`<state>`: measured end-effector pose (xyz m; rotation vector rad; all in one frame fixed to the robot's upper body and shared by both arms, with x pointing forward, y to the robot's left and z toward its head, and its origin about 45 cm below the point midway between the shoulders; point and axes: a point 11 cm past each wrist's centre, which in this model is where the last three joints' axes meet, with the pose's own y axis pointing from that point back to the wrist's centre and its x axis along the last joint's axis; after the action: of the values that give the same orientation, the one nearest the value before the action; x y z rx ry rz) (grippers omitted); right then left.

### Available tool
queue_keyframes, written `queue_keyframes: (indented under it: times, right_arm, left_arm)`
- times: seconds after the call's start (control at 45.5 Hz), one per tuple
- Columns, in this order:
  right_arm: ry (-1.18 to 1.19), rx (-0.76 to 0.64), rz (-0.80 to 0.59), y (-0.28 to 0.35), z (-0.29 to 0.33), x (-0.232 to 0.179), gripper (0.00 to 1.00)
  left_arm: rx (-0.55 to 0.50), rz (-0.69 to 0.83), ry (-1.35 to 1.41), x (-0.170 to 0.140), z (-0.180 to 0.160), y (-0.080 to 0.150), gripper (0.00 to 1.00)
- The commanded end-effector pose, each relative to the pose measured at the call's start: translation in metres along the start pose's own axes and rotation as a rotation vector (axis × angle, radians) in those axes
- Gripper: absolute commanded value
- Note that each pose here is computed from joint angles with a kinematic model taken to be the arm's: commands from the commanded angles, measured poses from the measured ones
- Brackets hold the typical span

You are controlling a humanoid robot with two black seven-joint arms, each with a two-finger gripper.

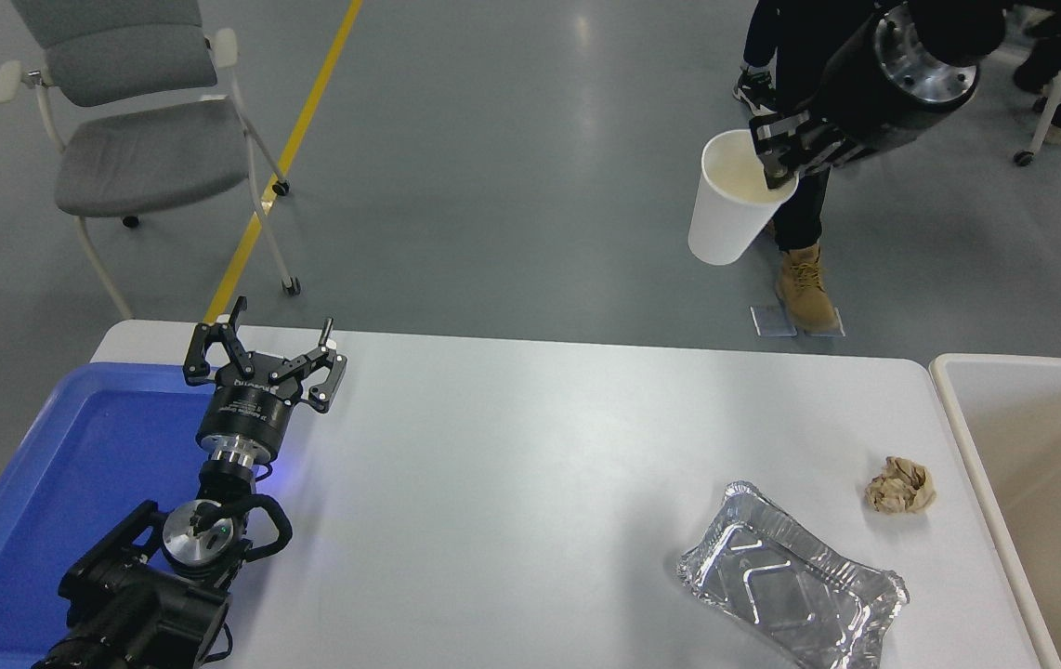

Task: Pick up paper cup place in dustbin

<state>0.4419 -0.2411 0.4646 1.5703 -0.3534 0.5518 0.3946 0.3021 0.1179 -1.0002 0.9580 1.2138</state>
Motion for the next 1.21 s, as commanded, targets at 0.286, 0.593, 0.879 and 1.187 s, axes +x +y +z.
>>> queue_keyframes:
  times: [0.286, 0.593, 0.879, 1.187]
  right_arm:
    - [-0.573, -0.092, 0.266, 0.07, 0.218, -0.034, 0.0]
    - [-1.052, -0.142, 0.645, 0.031, 0.311, -0.089, 0.0]
    - [-1.487, -0.261, 0.824, -0.036, 0.35, -0.138, 0.0]
    - [-1.832, -0.41, 0.869, -0.117, 0.37, -0.221, 0.0]
  left_arm:
    - [0.002, 0.0, 0.0, 0.0, -0.001, 0.0, 0.99]
    - [0.0, 0.0, 0.0, 0.0, 0.0, 0.0, 0.99]
    - [0.001, 0.0, 0.002, 0.0, -0.001, 0.0, 0.99]
    - [0.0, 0.0, 0.0, 0.0, 0.0, 0.0, 0.99]
